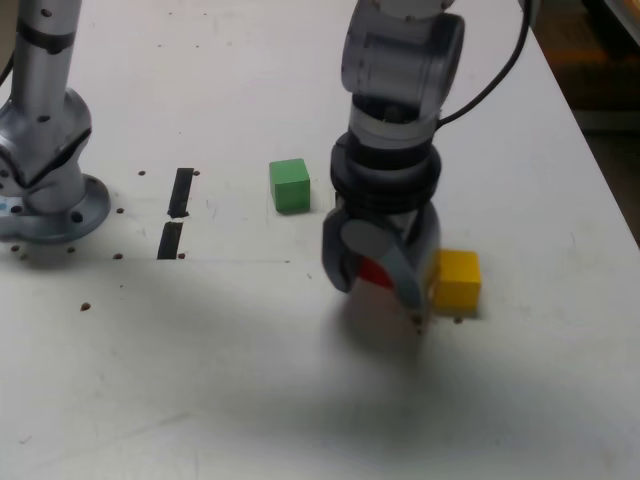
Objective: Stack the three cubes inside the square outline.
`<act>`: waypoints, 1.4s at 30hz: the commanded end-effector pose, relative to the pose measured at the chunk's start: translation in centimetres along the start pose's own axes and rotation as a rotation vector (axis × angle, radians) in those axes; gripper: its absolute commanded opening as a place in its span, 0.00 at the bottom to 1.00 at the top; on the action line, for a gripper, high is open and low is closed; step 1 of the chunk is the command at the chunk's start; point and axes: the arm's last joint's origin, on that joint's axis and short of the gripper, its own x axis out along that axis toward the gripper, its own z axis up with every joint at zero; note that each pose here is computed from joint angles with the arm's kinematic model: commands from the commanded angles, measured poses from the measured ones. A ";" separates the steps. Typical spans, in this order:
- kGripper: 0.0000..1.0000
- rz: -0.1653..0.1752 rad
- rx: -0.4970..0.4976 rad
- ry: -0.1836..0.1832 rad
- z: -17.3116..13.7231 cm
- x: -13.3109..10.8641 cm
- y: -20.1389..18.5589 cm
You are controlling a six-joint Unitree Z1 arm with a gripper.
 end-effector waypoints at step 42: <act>0.32 0.005 -0.277 -0.021 -3.5 0.7 7.4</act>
